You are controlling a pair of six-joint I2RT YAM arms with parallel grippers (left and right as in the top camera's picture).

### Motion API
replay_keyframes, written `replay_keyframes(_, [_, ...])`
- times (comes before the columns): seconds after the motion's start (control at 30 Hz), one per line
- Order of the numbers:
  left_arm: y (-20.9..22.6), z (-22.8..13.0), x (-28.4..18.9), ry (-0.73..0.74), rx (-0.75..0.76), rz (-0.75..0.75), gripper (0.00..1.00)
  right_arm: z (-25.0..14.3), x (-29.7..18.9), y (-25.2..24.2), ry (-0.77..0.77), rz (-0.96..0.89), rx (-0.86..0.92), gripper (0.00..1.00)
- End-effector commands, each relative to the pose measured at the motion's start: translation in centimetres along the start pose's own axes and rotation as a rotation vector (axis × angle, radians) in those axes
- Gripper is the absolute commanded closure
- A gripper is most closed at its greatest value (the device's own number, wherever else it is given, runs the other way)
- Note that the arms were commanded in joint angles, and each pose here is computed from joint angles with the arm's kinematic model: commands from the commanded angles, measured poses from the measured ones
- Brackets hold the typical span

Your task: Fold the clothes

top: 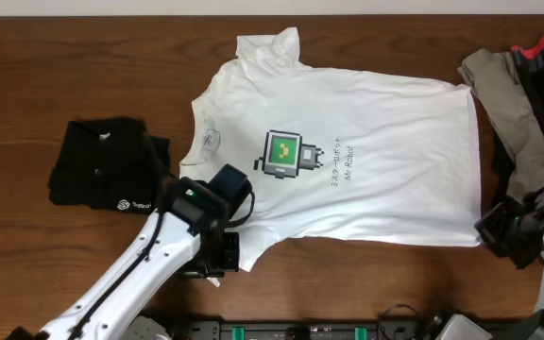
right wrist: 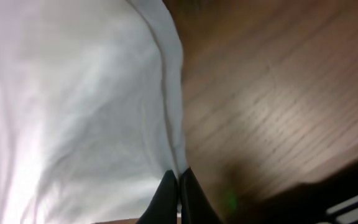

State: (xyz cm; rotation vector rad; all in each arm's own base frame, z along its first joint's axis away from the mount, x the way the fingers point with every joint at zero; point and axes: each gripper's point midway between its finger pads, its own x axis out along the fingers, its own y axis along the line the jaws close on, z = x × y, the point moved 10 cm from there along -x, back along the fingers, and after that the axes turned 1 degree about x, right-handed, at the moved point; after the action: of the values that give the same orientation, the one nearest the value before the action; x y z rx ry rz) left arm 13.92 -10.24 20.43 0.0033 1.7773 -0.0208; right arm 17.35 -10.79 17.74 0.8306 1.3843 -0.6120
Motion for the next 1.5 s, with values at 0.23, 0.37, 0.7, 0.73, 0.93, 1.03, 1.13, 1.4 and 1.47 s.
replay_keyframes(0.23, [0.4, 2.8, -4.0, -0.252, 0.030, 0.020, 0.94, 1.8, -1.4, 2.3, -0.093, 0.244, -0.068, 0.99])
replay_keyframes(0.37, [1.0, 4.7, -5.4, -0.359, 0.035, -0.025, 0.94, 2.9, -1.7, 3.4, -0.132, 0.364, -0.045, 0.99])
replay_keyframes(0.7, [1.7, 9.0, -7.7, -0.587, 0.142, -0.067, 0.94, 6.1, -0.5, 5.6, -0.200, 0.504, -0.020, 0.99])
replay_keyframes(0.73, [1.5, 9.3, -7.8, -0.610, 0.167, -0.064, 0.95, 6.4, -0.5, 5.7, -0.211, 0.511, -0.019, 0.99])
replay_keyframes(0.93, [0.8, 11.8, -7.4, -0.660, 0.275, -0.038, 0.94, 7.8, -0.4, 6.3, -0.278, 0.549, -0.030, 0.99])
replay_keyframes(1.03, [0.5, 13.0, -6.5, -0.651, 0.296, -0.019, 0.94, 8.0, -0.4, 6.6, -0.291, 0.559, -0.043, 0.99])
replay_keyframes(1.13, [0.3, 14.3, -5.7, -0.645, 0.323, 0.001, 0.94, 8.1, -0.3, 6.9, -0.297, 0.562, -0.056, 0.99])
replay_keyframes(1.4, [1.5, 15.8, -5.0, -0.653, 0.302, 0.140, 0.94, 8.6, 1.2, 6.8, -0.263, 0.532, -0.029, 0.99])
replay_keyframes(1.47, [2.1, 16.2, -5.3, -0.672, 0.281, 0.138, 0.94, 8.8, 1.8, 6.7, -0.249, 0.526, -0.023, 0.99])
